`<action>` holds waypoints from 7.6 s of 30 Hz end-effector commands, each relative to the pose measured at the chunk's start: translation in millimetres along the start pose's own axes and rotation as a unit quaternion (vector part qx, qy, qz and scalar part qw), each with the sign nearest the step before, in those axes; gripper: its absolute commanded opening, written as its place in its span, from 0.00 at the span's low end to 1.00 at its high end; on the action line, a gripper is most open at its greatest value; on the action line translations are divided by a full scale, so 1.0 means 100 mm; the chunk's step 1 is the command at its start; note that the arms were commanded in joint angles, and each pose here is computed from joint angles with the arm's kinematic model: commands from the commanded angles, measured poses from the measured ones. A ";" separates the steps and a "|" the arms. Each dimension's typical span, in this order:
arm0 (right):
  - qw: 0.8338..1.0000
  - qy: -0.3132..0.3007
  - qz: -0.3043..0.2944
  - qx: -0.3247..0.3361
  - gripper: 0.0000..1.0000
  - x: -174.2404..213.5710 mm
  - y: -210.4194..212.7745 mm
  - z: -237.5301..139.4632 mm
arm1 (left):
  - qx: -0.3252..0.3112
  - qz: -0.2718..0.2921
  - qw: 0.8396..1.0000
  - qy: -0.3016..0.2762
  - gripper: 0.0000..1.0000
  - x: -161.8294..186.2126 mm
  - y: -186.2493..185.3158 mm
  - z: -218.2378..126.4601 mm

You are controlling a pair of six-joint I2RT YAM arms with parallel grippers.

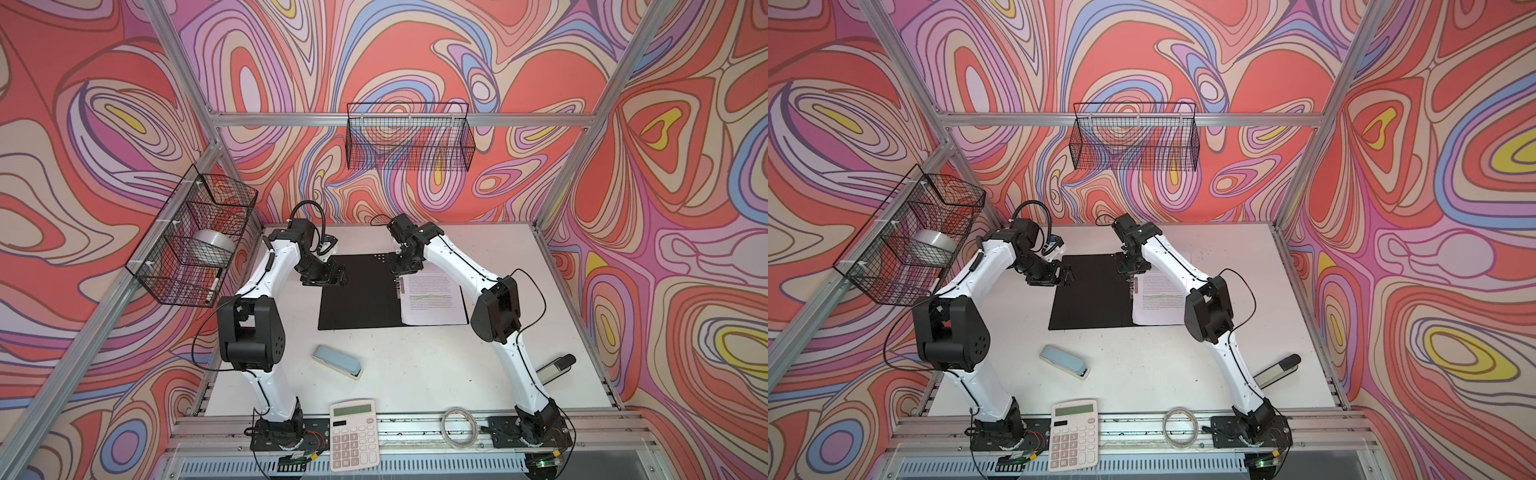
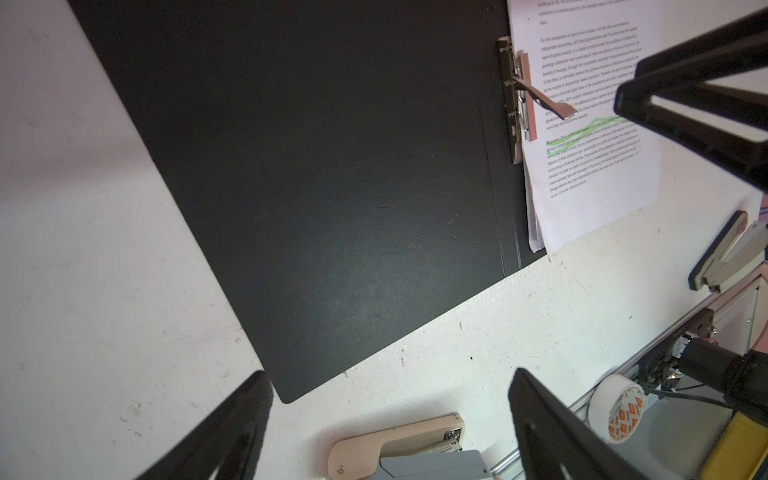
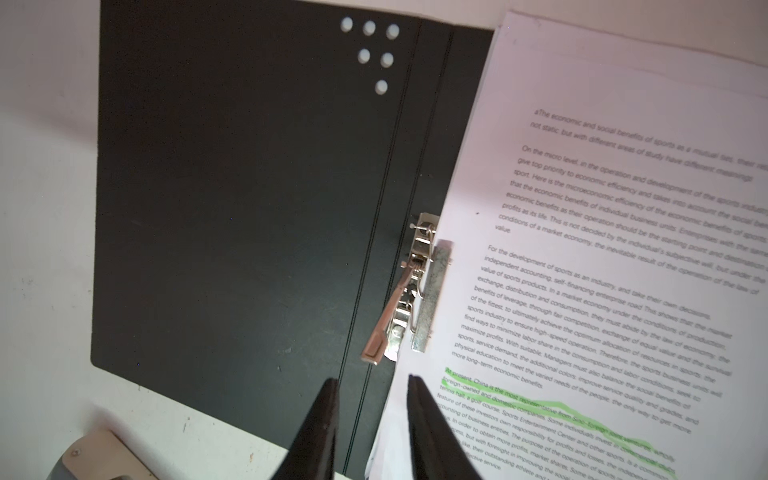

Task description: Put the files into the folder

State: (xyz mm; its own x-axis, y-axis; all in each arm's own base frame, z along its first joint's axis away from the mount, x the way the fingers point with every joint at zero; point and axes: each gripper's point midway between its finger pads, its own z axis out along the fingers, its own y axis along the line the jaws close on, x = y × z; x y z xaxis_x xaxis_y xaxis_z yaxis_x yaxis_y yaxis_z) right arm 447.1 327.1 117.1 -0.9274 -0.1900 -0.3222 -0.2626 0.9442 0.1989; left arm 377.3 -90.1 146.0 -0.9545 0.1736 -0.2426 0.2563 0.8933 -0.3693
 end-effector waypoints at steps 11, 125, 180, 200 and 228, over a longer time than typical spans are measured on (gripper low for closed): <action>0.997 0.050 -0.026 0.044 0.28 0.25 -0.10 0.23 | 0.020 0.040 0.999 0.018 0.89 -0.01 -0.17 0.16; 0.995 0.059 -0.060 0.048 0.15 0.21 -0.13 0.31 | 0.081 0.082 0.991 0.068 0.87 0.38 -0.44 0.38; 0.988 0.123 -0.058 0.075 0.14 0.48 -0.35 0.45 | 0.006 0.057 0.993 0.104 0.85 0.46 -0.11 0.57; 0.986 0.132 -0.062 0.076 0.14 0.52 -0.40 0.48 | -0.157 0.058 0.982 0.089 0.78 0.20 0.55 0.86; 0.980 0.163 -0.072 0.087 0.14 0.64 -0.54 0.54 | -0.219 0.124 0.960 0.122 0.68 0.07 0.72 1.15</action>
State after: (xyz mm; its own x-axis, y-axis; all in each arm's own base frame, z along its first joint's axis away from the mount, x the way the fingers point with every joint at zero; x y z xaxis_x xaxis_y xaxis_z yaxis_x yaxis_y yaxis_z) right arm 422.6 305.2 68.1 -0.9169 -0.3776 -0.1295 -0.3884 0.9187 0.0712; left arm 405.2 -76.9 24.0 -0.8999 0.4312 -0.0644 0.4267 0.9015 0.0727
